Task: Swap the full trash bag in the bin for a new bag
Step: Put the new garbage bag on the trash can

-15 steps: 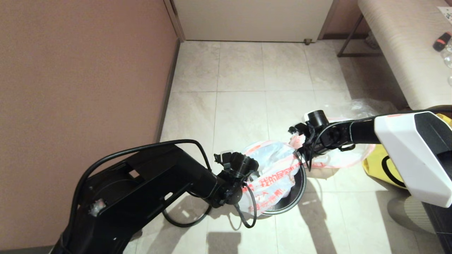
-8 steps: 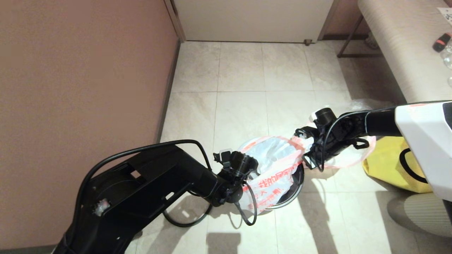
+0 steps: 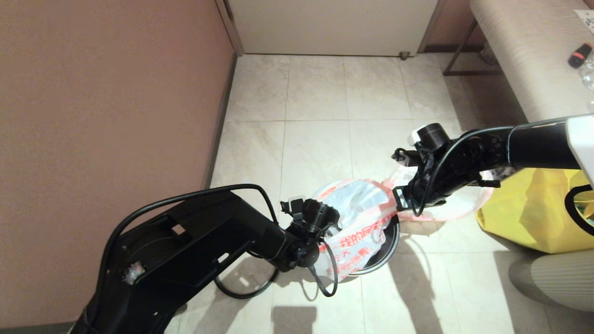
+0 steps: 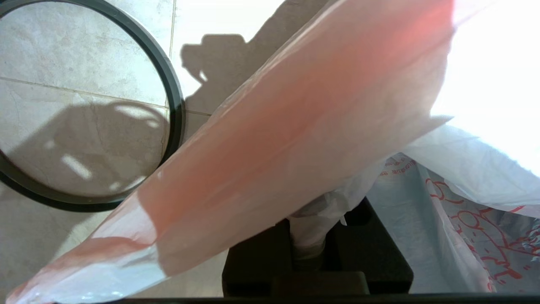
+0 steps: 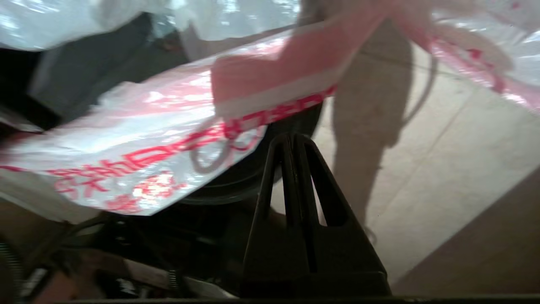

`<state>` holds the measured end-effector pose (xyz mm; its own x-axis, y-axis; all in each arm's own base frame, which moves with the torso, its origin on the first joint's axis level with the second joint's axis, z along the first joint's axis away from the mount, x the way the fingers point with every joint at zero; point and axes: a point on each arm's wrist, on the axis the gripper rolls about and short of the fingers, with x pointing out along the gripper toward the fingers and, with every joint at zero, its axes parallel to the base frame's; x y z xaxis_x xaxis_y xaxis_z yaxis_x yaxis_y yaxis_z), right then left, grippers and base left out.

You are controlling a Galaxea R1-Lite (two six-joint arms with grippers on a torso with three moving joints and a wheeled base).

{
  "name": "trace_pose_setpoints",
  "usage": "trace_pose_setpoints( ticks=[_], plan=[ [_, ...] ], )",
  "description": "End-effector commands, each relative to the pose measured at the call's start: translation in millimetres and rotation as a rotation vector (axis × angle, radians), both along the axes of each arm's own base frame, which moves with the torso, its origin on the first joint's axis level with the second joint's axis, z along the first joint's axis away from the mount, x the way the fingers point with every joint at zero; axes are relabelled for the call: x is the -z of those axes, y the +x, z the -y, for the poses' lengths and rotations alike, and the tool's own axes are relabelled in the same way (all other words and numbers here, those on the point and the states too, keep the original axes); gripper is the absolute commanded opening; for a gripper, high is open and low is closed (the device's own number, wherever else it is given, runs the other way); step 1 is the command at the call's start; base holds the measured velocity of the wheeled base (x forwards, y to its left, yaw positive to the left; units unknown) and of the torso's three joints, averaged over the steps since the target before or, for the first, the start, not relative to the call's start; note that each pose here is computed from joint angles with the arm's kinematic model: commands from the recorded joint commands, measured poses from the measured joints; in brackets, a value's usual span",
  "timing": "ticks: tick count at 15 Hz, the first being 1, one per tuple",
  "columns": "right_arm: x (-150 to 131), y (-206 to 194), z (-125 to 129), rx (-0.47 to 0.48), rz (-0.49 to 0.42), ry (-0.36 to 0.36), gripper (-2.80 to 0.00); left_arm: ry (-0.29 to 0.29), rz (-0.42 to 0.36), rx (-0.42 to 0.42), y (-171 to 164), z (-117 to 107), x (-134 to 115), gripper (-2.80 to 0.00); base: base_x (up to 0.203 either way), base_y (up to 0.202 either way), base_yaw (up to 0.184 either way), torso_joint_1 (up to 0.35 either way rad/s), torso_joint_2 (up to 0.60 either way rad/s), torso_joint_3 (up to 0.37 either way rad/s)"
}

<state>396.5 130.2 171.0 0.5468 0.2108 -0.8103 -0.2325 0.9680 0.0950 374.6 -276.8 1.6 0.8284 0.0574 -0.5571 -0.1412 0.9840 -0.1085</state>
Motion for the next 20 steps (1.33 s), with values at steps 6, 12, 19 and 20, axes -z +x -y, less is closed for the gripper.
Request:
trace_pose_setpoints(
  ticks=[6, 12, 19, 20],
  plan=[
    [10.4, -6.1, -63.4, 0.187, -0.076, 0.223, 0.00, 0.004, -0.006, -0.007, 0.4, -1.0, 4.5, -2.80, 0.000, 0.000, 0.000, 0.000, 0.00, 0.000],
    [21.7, -8.9, -62.4, 0.313, -0.220, 0.220, 0.00, 0.009, -0.010, -0.003, -0.4, 0.2, 7.2, -2.80, 0.000, 0.000, 0.000, 0.000, 0.00, 0.000],
    [63.8, 19.1, -81.1, 0.257, -0.193, 0.195, -2.80, -0.008, 0.003, -0.005, -2.2, 0.3, 1.9, -2.80, 0.000, 0.000, 0.000, 0.000, 0.00, 0.000],
    [61.6, 17.1, -82.9, 0.251, -0.192, 0.195, -2.80, -0.011, 0.009, -0.005, -1.7, 0.0, 1.8, -2.80, 0.000, 0.000, 0.000, 0.000, 0.00, 0.000]
  ],
)
